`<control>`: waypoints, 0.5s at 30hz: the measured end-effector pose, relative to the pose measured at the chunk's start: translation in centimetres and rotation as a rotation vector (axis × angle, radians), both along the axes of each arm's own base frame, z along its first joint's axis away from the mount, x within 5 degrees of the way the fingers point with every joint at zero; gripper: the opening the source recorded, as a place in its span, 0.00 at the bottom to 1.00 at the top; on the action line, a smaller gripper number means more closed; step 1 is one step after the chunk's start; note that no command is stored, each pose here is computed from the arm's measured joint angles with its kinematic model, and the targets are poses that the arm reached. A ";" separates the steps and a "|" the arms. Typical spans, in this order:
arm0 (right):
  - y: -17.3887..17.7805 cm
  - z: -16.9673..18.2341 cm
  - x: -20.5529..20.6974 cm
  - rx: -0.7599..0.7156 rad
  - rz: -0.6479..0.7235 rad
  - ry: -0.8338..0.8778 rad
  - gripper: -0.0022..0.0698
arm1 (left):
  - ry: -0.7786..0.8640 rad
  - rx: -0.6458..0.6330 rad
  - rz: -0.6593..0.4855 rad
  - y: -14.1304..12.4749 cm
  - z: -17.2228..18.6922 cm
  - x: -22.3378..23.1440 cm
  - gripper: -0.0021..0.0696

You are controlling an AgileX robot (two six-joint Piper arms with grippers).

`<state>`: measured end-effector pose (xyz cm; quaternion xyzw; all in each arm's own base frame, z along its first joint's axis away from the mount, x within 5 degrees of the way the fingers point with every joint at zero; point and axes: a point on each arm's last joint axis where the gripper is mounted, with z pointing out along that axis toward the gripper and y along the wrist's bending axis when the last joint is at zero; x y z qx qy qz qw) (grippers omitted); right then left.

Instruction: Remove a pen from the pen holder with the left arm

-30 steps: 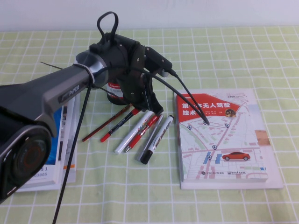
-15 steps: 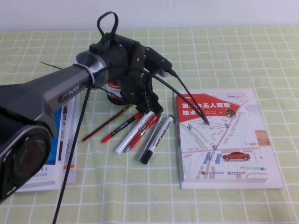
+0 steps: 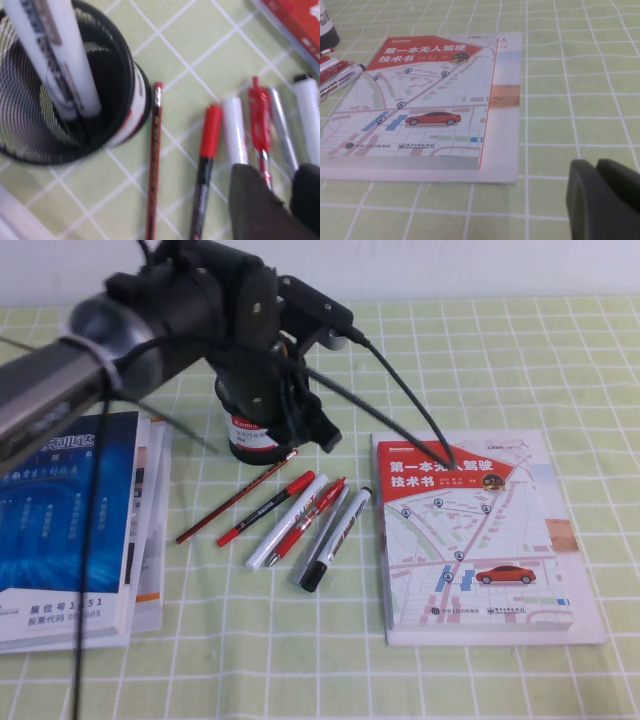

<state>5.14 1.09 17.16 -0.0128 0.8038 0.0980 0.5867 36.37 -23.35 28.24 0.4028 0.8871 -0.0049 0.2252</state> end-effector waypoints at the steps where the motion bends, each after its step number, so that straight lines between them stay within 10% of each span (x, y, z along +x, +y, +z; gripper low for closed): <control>1: 0.0 0.0 0.0 0.000 0.000 0.000 0.01 | -0.006 -0.007 0.002 0.4 0.5 -0.8 0.21; 15: 0.0 0.0 0.0 0.000 0.000 0.000 0.01 | -0.183 -0.219 0.098 8.6 4.8 -13.5 0.03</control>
